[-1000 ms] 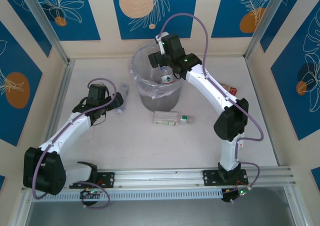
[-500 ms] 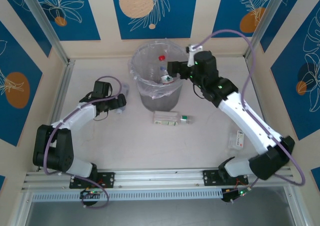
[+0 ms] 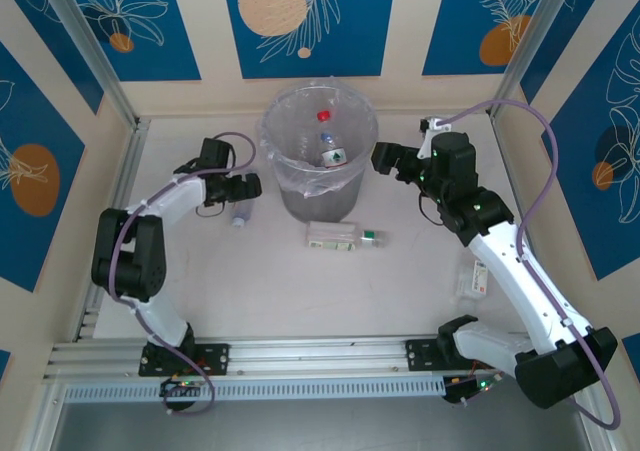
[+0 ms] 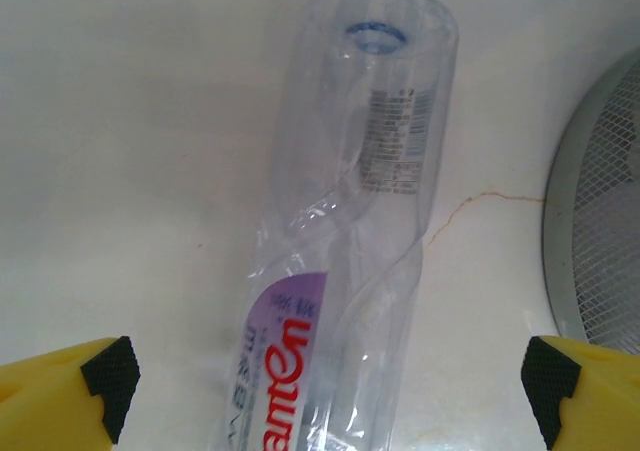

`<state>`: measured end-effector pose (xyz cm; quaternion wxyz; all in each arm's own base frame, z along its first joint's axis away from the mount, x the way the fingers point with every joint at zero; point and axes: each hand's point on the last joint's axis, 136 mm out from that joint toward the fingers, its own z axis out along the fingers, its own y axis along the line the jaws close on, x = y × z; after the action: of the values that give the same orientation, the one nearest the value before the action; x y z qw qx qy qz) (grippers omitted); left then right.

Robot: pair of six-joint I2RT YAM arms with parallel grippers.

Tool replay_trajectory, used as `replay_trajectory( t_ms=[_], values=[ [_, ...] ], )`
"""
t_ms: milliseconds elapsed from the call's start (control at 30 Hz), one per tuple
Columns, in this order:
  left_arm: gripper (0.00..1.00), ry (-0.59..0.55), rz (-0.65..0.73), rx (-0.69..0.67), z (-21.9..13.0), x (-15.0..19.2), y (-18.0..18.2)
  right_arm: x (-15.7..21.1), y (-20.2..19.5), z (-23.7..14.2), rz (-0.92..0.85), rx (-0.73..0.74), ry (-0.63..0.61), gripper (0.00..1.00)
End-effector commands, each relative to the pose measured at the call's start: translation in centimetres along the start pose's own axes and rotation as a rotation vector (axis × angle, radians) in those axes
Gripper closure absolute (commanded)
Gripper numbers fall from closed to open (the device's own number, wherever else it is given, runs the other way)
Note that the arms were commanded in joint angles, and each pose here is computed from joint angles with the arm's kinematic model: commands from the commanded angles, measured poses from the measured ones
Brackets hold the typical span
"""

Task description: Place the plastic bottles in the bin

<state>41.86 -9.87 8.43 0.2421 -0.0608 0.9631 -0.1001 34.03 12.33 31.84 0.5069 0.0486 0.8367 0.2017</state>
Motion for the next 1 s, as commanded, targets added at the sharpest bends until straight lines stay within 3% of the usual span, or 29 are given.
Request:
replay_trajectory(
  t_ms=[0, 667, 967],
  values=[
    [0.01, 0.051, 0.045, 0.040, 0.5, -0.1, -0.7, 1.0, -1.7, -0.8, 0.071, 0.044, 0.018, 0.00],
    [0.10, 0.128, 0.224, -0.172, 4.7, -1.3, -0.5, 2.4, -4.2, -1.4, 0.167, 0.077, 0.041, 0.00],
    [0.14, 0.135, 0.223, -0.243, 4.9, -1.2, 0.7, 2.8, -4.9, -1.4, 0.179, 0.102, 0.047, 0.00]
  ],
)
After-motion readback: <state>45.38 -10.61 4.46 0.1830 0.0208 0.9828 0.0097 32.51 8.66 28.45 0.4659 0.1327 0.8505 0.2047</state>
